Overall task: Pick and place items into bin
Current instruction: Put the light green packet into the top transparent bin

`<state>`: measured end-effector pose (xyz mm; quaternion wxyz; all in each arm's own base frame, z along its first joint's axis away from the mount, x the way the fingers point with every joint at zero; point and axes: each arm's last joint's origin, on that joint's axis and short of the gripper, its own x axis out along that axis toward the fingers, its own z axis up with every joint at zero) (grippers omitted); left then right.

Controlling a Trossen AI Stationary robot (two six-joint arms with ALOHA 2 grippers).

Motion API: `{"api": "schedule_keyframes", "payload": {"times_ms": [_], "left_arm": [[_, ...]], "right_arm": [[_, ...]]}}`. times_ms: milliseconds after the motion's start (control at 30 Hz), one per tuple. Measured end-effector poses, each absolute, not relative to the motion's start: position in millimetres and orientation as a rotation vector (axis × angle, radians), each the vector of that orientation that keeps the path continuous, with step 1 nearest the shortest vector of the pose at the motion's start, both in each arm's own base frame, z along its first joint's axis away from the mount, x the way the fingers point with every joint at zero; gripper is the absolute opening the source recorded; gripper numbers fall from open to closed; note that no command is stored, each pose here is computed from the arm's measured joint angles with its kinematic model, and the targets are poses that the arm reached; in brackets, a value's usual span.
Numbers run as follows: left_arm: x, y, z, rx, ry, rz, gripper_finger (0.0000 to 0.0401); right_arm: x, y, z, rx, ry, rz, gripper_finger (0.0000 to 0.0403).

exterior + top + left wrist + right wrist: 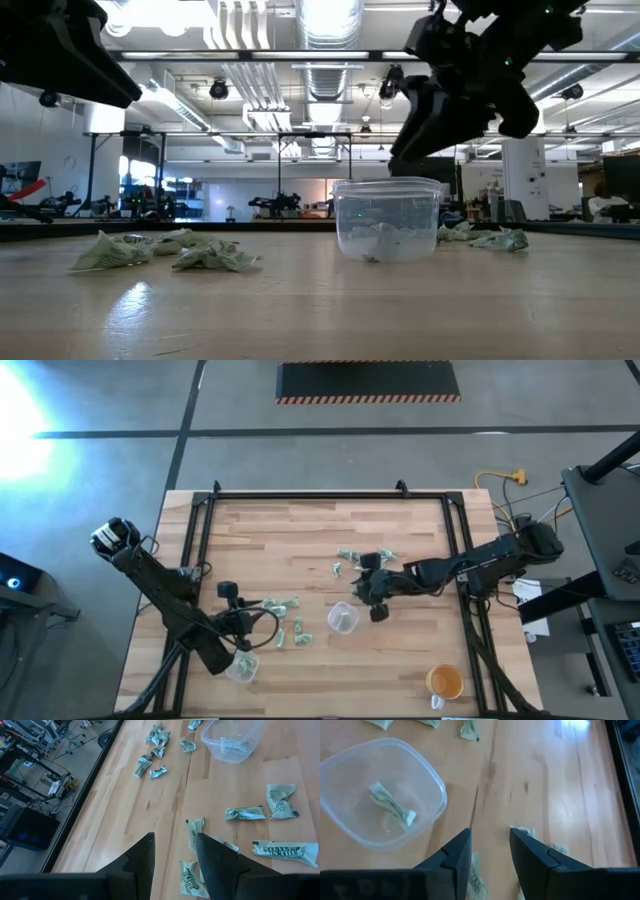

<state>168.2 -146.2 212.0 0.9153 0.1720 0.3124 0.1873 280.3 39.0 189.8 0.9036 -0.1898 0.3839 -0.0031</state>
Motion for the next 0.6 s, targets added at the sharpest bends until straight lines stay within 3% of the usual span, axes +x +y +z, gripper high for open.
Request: {"api": "schedule_keyframes", "payload": {"times_ms": [300, 600], "left_arm": [[168, -147, 212, 0.347, 0.639, 0.385, 0.0128], [169, -146, 211, 0.346, 0.638, 0.385, 0.0128]], "right_arm": [[262, 16, 162, -0.371, 0.925, -0.151, 0.0099], [261, -2, 145, -0.229, 0.864, 0.009, 0.0086]]}}
